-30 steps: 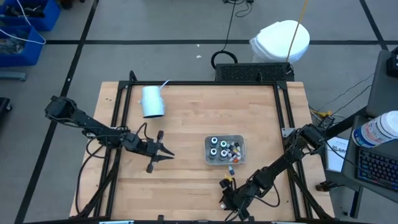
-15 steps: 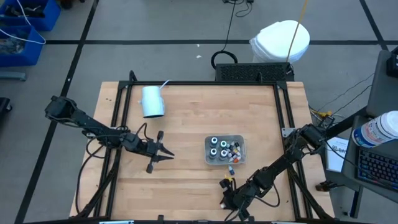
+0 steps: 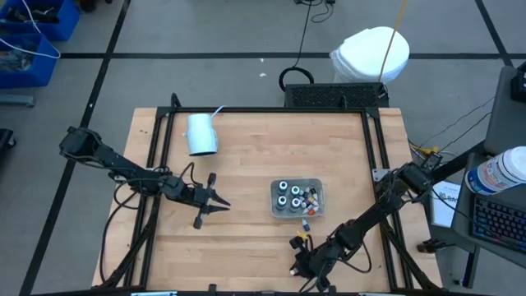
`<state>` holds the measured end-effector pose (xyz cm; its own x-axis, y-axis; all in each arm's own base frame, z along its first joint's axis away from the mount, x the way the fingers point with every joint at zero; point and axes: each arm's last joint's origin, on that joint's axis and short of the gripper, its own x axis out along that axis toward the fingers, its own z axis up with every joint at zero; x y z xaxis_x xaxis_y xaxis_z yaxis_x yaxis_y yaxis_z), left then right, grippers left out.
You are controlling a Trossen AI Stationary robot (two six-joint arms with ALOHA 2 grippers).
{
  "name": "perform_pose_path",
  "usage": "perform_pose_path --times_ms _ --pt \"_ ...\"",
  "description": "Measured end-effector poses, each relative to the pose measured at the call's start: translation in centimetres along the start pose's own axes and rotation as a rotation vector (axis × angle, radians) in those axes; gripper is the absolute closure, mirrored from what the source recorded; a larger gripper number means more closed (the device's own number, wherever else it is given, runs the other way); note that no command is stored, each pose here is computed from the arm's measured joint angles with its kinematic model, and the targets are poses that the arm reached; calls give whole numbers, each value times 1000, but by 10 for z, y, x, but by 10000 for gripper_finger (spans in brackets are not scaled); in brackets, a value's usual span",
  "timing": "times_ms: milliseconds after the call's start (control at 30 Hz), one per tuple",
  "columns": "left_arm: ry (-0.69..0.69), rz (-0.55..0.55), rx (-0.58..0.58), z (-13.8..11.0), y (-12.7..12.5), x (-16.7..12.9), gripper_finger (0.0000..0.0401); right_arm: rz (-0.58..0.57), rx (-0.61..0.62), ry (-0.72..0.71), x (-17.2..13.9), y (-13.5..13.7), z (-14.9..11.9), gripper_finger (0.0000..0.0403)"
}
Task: Pick & Place food coloring
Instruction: Put the orange food coloring bottle into the gray bin
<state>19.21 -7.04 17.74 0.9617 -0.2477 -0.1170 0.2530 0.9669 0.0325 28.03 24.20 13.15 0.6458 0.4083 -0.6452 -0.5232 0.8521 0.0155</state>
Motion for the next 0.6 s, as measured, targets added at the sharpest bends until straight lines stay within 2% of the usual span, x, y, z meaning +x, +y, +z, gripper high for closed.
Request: perform_pose_path --times_ms 167,267,500,600 --pt "6 -1 3 -1 0 0 339 -4 4 -28 -6 1 6 344" --pt "24 -37 8 -2 -3 0 339 -23 -9 -53 -11 6 10 343" --pt "25 -87 70 -3 -11 -1 339 -120 -55 -98 -37 11 25 343" --pt "-3 -85 135 0 -12 -1 339 -218 -81 -107 -57 6 33 343"
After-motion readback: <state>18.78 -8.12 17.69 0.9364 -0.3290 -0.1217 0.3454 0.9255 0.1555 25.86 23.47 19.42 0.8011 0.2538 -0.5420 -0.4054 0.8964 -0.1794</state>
